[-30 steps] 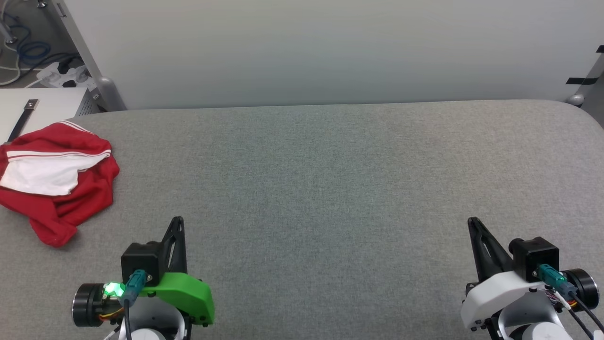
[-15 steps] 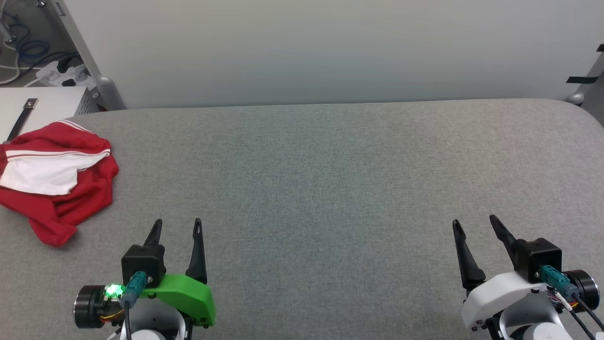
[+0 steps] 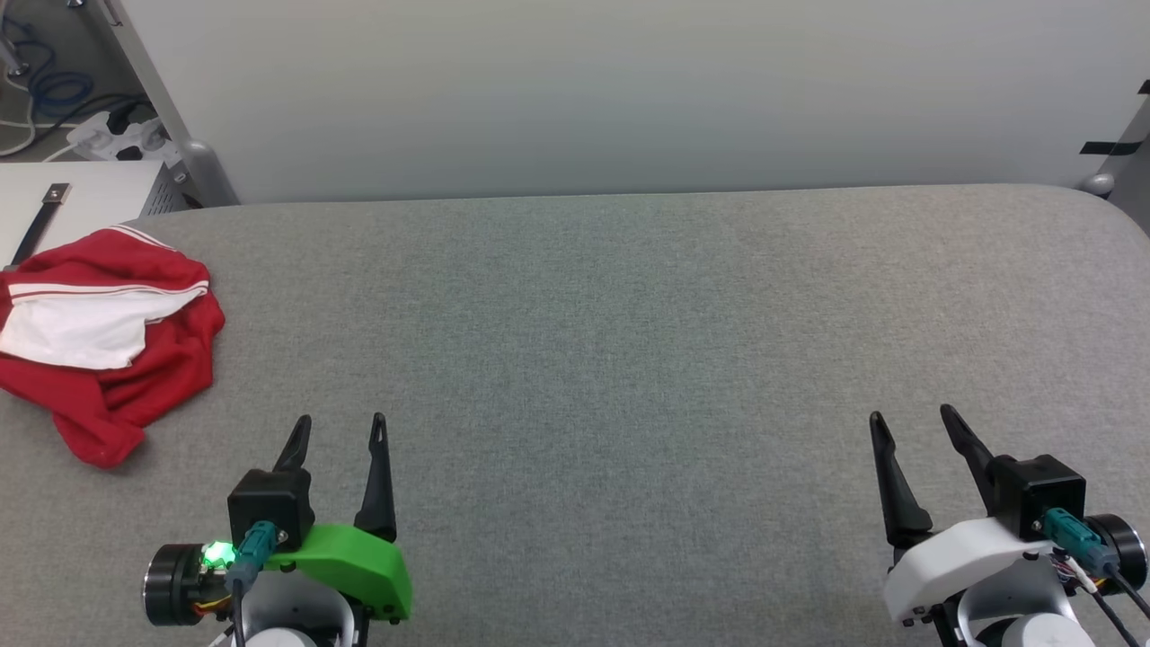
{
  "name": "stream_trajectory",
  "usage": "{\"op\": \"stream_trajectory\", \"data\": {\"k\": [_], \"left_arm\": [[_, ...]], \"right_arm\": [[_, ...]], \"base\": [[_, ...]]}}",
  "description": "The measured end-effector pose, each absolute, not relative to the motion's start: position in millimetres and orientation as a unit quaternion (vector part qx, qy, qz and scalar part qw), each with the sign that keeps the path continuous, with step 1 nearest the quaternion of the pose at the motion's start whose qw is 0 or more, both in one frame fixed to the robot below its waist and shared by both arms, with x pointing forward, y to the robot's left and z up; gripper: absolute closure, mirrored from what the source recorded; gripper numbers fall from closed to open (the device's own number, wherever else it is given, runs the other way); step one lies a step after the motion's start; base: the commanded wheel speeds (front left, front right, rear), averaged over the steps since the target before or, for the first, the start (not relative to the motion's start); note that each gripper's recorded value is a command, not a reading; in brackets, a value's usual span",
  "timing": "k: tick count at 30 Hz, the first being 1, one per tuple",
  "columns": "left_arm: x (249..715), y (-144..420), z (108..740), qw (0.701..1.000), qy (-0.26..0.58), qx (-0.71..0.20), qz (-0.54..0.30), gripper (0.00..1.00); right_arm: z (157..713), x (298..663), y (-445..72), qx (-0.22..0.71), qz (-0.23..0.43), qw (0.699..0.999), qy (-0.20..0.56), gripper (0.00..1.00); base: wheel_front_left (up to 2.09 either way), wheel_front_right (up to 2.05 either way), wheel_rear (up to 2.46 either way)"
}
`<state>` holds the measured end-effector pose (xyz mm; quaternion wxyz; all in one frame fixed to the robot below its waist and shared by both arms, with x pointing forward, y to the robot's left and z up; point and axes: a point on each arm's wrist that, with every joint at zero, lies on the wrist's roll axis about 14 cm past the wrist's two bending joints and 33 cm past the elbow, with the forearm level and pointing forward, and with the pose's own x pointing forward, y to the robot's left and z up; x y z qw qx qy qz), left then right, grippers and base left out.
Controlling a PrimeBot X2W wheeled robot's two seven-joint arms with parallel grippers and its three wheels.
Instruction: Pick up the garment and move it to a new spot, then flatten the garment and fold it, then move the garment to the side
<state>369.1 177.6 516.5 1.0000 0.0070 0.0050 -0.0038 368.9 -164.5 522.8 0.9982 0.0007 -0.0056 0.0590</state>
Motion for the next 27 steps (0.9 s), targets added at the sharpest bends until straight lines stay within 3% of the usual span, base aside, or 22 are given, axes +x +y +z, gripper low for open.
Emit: {"op": "stream_trajectory", "data": {"k": [27], "left_arm": [[370.6, 170.3, 524.5, 0.999, -0.023, -0.013, -0.019, 0.00]], "right_arm": [[540.0, 373.0, -167.4, 0.014, 0.055, 0.997, -0.048, 0.00]], "base": [[0.00, 0.00, 0.00]]}}
